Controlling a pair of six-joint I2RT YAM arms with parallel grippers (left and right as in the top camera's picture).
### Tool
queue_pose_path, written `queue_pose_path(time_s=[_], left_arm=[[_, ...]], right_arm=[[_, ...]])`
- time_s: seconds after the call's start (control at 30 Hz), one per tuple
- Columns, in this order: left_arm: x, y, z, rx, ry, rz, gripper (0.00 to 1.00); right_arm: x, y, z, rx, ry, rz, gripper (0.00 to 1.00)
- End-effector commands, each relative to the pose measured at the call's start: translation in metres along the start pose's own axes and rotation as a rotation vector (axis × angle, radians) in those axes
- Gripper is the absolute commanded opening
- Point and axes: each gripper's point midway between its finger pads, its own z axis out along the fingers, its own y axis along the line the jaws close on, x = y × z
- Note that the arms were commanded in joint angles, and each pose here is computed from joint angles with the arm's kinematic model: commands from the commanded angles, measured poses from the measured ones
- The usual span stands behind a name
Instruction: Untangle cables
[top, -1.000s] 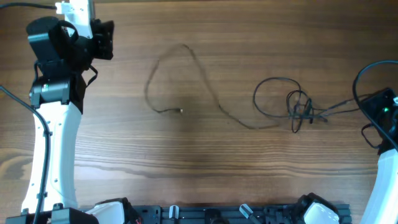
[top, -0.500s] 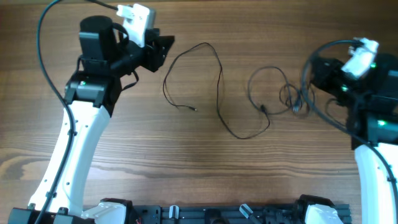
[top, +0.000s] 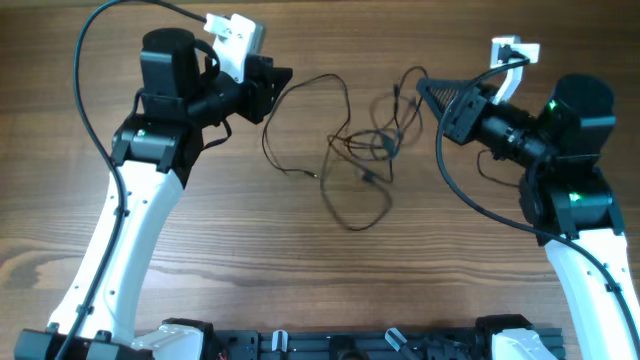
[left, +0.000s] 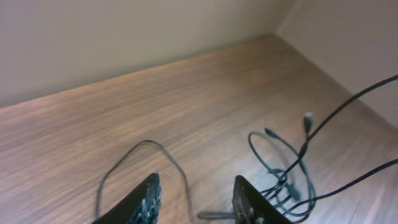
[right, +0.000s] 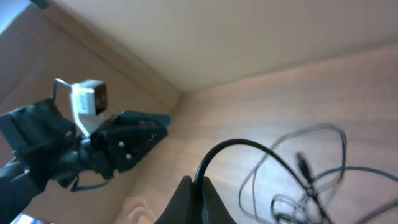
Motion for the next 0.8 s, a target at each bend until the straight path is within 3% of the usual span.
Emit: queue_pose_path(time_s=[0.0, 0.17, 0.4, 0.77], left_arm=[[0.005, -0.022, 0.008, 0.166, 0.02, -0.016, 0.39], [0.037, -0.013, 0.034, 0.206, 0.118, -0.086, 0.47], [0.082, -0.056, 0.076, 0.371, 0.233, 0.04, 0.56], [0.105, -0.1, 0.1, 0.517, 0.266, 0.113, 0.51]], right_arm=[[0.0, -0.014, 0.003, 0.067, 0.005, 0.004, 0.05], [-0.003, -0.017, 0.007, 0.063, 0.0, 0.008, 0.05], [-0.004, -0.01, 0.008, 0.032, -0.002, -0.008, 0.04], [-0.008, 0.007, 0.007, -0.05, -0.001, 0.015, 0.04]])
